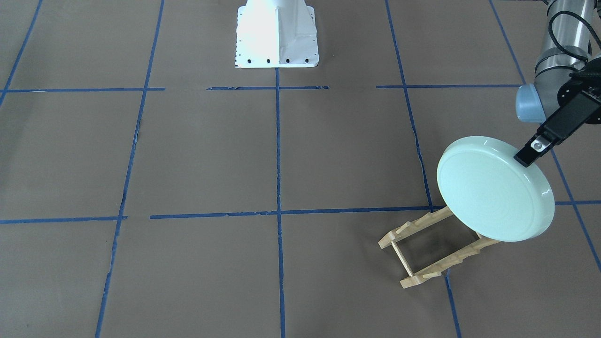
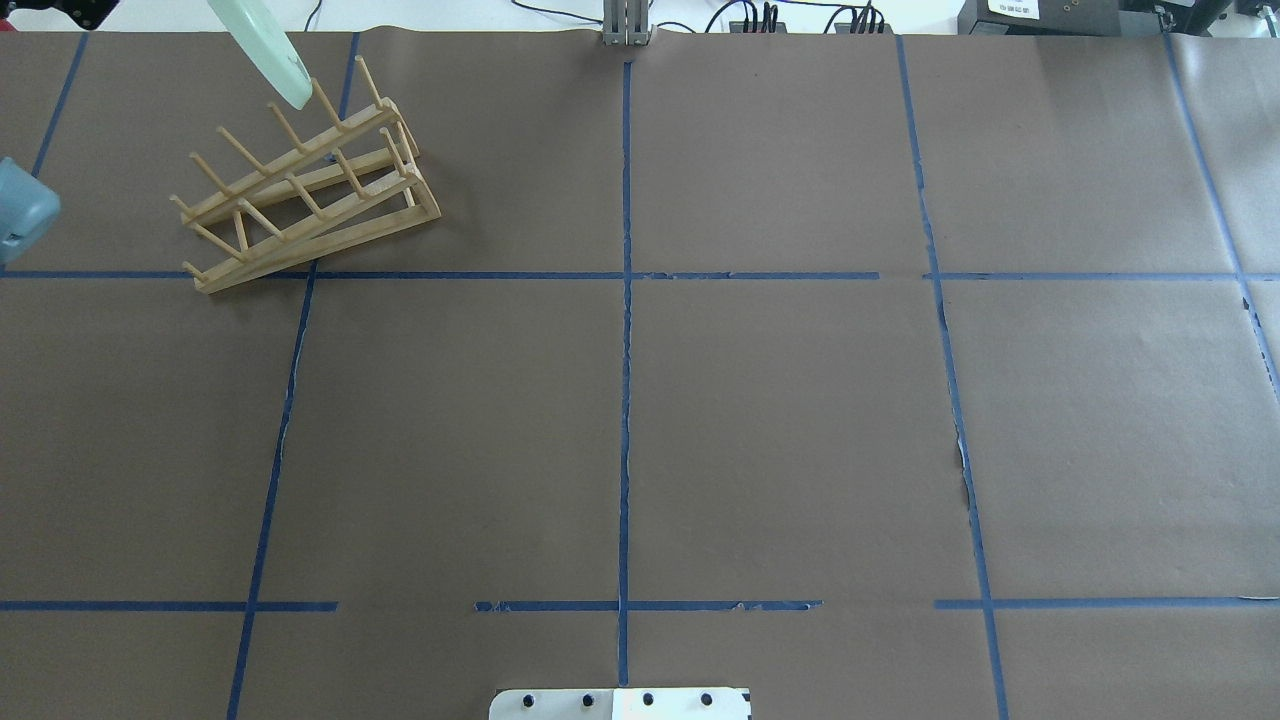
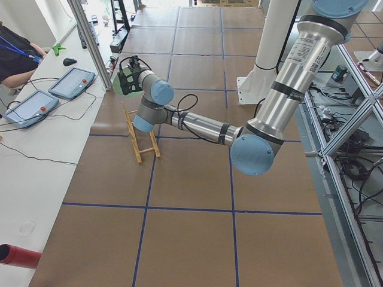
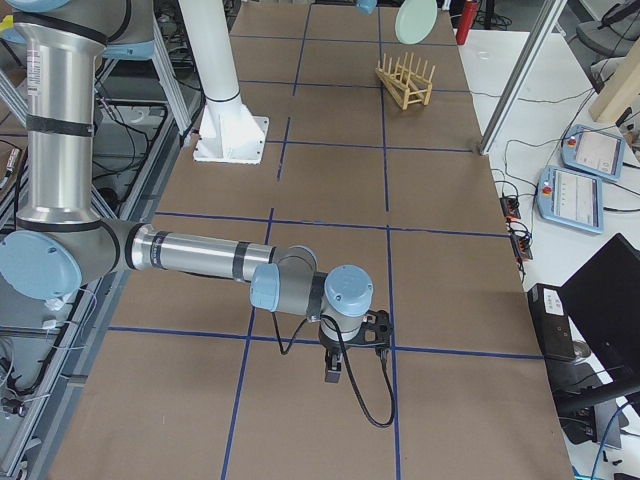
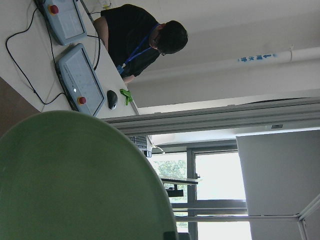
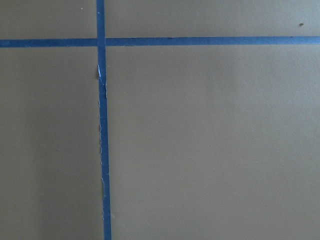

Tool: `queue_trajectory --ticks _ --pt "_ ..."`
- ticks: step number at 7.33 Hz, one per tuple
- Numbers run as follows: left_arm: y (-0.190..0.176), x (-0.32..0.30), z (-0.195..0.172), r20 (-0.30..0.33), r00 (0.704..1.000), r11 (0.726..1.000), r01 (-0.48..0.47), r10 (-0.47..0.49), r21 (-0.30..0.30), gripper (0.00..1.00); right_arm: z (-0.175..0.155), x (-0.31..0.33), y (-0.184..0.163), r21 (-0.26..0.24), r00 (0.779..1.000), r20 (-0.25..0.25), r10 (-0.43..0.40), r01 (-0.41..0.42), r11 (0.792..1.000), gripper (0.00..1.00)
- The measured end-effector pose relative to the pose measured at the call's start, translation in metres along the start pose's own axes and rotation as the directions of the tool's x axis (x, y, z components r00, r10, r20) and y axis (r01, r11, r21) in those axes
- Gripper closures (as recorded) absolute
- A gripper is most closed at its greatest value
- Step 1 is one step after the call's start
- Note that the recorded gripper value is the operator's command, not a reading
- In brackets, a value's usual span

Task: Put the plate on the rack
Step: 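Carry the upright plate with the left gripper above the rack pegs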

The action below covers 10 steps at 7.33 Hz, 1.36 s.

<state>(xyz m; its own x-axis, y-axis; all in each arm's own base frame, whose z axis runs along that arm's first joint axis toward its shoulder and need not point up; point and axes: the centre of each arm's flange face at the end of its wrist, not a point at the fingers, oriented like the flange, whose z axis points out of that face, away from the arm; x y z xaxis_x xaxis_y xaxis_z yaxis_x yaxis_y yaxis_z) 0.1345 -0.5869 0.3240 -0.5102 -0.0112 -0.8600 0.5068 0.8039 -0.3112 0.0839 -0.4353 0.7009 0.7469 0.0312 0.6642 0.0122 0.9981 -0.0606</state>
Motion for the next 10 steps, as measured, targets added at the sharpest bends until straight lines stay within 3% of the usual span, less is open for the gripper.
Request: queue_trajectory --ticks 4,10 --pt "0.001 -0.027 0.037 0.024 0.999 0.999 -0.037 0.037 0.017 1.0 0.0 0.0 0.0 0.0 1.0 0.0 0.0 0.0 1.0 0.0" --pt "0.006 -0.064 0.055 0.072 0.996 0.998 -0.06 0.058 0.025 1.0 0.0 0.0 0.0 -0.001 1.0 0.0 -0.001 0.001 1.0 0.0"
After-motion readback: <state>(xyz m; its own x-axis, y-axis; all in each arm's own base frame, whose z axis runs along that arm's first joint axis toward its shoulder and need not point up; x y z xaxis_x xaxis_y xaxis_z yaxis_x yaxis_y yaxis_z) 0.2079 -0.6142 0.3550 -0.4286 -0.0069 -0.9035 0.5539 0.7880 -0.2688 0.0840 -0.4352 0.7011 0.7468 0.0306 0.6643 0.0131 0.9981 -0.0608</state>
